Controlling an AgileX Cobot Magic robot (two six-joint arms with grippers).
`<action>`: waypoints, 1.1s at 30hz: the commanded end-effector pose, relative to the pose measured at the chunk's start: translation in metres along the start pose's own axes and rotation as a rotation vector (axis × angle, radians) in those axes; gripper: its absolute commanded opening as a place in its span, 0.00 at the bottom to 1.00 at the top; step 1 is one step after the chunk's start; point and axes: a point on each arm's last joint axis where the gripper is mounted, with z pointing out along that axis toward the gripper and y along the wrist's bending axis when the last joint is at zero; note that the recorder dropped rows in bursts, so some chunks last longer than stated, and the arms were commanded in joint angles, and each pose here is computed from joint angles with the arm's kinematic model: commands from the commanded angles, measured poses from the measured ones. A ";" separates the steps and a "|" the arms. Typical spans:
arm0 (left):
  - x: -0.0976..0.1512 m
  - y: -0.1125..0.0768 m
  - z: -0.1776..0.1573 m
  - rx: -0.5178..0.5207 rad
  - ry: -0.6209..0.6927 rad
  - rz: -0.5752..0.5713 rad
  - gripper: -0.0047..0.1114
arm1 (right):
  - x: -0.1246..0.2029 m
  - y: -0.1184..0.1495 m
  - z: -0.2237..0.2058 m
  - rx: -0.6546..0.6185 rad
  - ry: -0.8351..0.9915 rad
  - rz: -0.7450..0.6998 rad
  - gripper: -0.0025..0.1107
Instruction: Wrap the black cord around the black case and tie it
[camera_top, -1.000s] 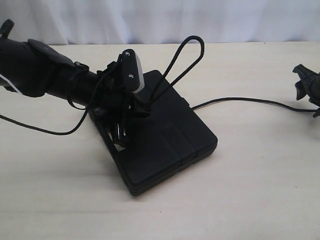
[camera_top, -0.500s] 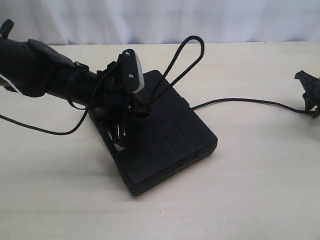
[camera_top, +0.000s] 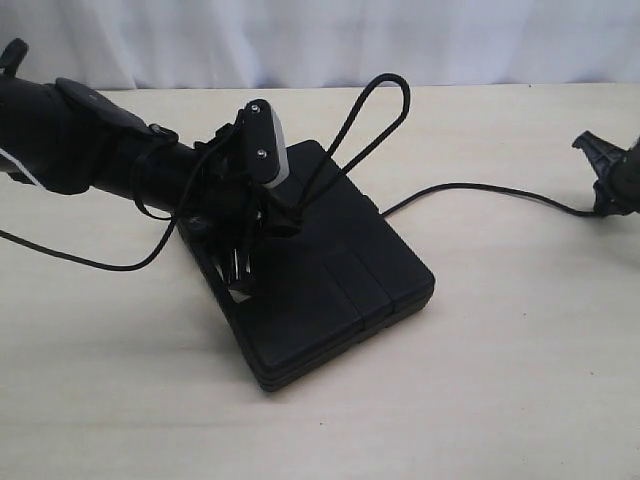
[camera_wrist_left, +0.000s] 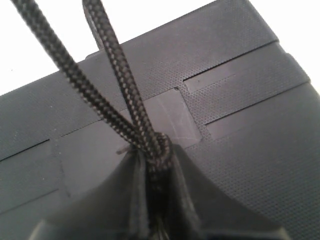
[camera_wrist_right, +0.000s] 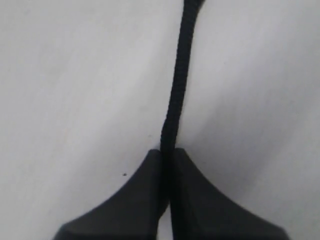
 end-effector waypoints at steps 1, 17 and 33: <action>-0.002 0.000 -0.001 -0.002 -0.009 0.026 0.04 | -0.003 0.012 -0.023 -0.126 -0.002 -0.190 0.06; 0.019 0.014 -0.032 0.152 -0.202 -0.129 0.04 | 0.054 0.013 -0.138 -0.778 -0.130 -1.126 0.06; 0.017 0.006 -0.039 0.284 -0.274 -0.109 0.04 | 0.145 0.017 -0.158 -1.162 -0.242 -1.944 0.06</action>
